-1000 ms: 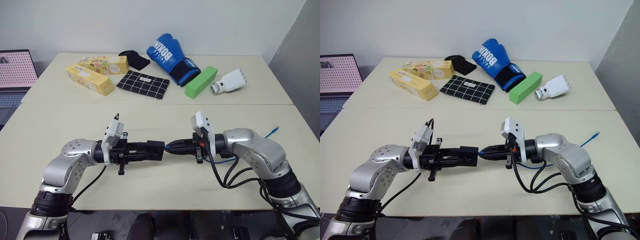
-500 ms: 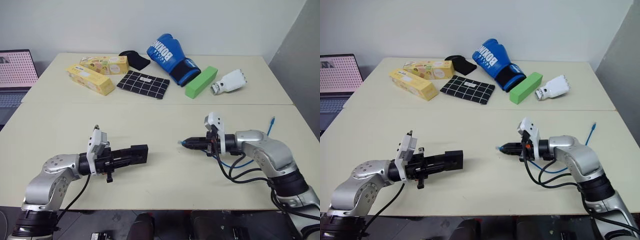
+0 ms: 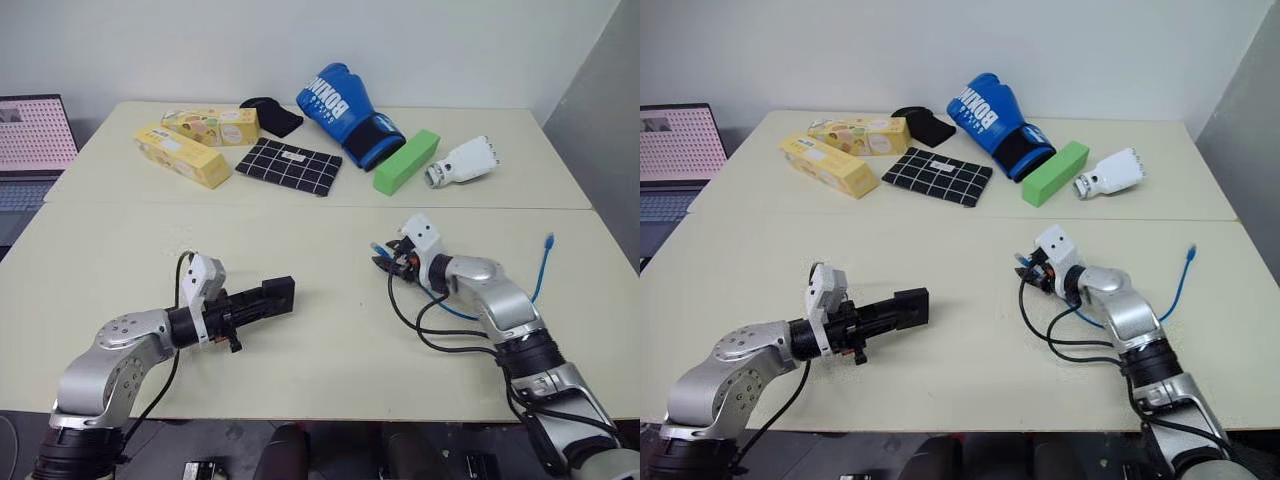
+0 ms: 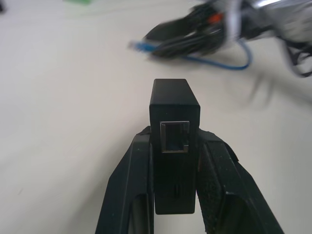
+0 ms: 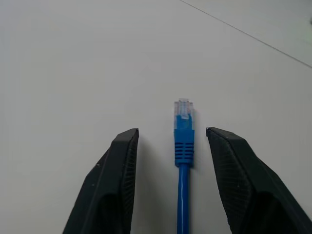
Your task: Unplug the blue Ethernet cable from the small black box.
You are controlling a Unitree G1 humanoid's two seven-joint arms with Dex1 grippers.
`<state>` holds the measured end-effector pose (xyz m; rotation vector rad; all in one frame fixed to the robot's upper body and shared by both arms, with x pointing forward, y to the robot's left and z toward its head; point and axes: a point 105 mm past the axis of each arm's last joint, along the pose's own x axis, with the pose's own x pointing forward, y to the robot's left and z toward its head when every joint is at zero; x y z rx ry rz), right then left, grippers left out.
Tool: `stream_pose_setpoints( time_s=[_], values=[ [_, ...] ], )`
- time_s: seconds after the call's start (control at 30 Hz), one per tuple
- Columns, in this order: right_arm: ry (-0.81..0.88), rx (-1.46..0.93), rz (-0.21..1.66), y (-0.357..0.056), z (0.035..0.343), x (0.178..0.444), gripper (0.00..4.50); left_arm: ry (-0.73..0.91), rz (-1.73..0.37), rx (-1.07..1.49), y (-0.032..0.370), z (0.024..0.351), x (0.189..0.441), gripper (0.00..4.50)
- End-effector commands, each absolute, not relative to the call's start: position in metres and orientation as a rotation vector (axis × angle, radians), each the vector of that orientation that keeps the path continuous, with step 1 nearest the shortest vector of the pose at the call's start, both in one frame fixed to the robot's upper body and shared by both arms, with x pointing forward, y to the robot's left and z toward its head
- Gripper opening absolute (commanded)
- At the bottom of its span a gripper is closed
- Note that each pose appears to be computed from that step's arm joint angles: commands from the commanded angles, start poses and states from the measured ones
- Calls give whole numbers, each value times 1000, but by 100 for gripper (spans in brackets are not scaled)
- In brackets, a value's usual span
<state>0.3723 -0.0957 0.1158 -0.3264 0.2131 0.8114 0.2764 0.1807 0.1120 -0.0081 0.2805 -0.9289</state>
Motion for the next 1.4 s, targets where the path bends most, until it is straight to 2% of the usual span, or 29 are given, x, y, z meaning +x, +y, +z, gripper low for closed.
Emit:
stream_pose_setpoints(
  time_s=[0.03, 0.1, 0.33, 0.47, 0.67, 0.73, 1.0, 1.17, 1.23, 1.4],
  values=[
    [36, -422, 979, -85, 168, 346, 339, 145, -763, 43, 195, 124, 296, 77],
    [3, -431, 1056, -74, 180, 333, 385, 13, -639, 109, 205, 135, 311, 77],
    [-55, -420, 1252, -24, 194, 302, 385, -242, -263, 176, 243, 142, 342, 77],
    [-37, -420, 1272, -8, 188, 303, 385, -259, -154, 181, 260, 124, 350, 77],
    [-30, -433, 1276, -3, 186, 304, 385, -239, -133, 160, 264, 101, 349, 77],
    [-24, -437, 1280, -4, 185, 303, 387, -229, -142, 129, 264, 95, 347, 148],
    [-10, -436, 1281, -6, 183, 302, 387, -195, -142, 97, 265, 87, 336, 314],
    [10, -386, 1231, -7, 177, 302, 387, -170, -157, 126, 267, 98, 314, 421],
    [21, -369, 1197, -11, 174, 304, 387, -126, -164, 124, 267, 100, 307, 449],
    [70, -310, 1077, -40, 166, 307, 387, 26, -230, 219, 274, 118, 284, 449]
  ],
)
